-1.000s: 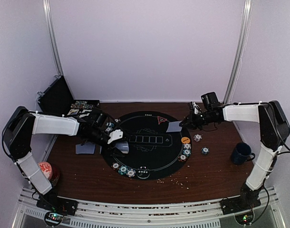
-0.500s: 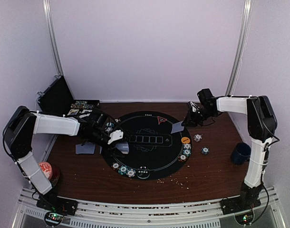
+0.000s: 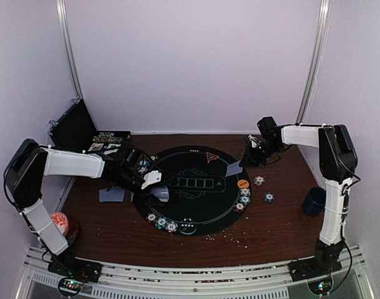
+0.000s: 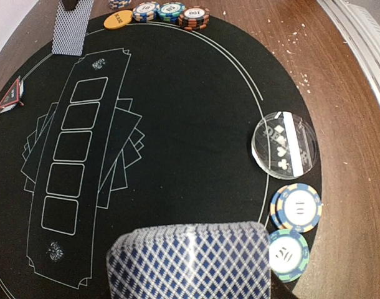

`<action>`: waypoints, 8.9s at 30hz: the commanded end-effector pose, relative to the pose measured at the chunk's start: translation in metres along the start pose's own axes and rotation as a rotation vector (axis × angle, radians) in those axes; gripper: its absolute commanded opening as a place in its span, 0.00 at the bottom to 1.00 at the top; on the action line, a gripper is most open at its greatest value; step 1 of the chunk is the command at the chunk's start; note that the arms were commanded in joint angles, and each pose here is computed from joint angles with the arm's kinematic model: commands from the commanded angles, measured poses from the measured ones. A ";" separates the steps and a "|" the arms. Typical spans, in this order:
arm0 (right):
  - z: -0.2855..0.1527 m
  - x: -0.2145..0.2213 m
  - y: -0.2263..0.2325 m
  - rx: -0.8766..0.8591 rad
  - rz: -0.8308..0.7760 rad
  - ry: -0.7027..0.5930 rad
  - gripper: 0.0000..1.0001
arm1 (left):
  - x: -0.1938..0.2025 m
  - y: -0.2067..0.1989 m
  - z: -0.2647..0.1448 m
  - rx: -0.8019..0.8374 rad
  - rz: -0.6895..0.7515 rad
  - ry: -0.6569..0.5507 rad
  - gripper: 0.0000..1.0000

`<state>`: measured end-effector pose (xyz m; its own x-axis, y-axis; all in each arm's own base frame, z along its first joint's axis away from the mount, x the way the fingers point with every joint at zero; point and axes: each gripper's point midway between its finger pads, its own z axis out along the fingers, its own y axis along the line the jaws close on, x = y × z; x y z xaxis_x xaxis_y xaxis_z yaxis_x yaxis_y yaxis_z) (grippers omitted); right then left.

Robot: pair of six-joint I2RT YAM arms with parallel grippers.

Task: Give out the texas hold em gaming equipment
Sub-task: Distribute the poker card in the big blind area, then pick up the poker card from the face-down deck piles, then distribute the poker card in the dealer area.

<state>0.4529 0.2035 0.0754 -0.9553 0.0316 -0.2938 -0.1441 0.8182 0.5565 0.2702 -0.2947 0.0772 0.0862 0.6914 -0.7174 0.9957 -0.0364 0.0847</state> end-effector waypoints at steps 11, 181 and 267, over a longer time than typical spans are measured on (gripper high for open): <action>0.010 -0.021 -0.051 0.149 0.025 0.034 0.07 | -0.008 0.010 0.000 -0.013 0.031 -0.024 0.42; -0.032 0.205 0.126 -0.125 0.065 -0.594 0.00 | -0.011 -0.001 0.001 0.050 0.046 -0.045 0.42; 0.076 0.178 0.288 -0.565 -0.206 -0.172 1.00 | -0.017 -0.008 -0.004 0.067 0.072 -0.071 0.43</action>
<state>0.2575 0.4765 0.1216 -0.8436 0.0455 -0.5351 -0.4718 0.4131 0.7790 0.2588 -0.2970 0.0754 0.1174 0.6714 -0.7317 0.9921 -0.1113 0.0571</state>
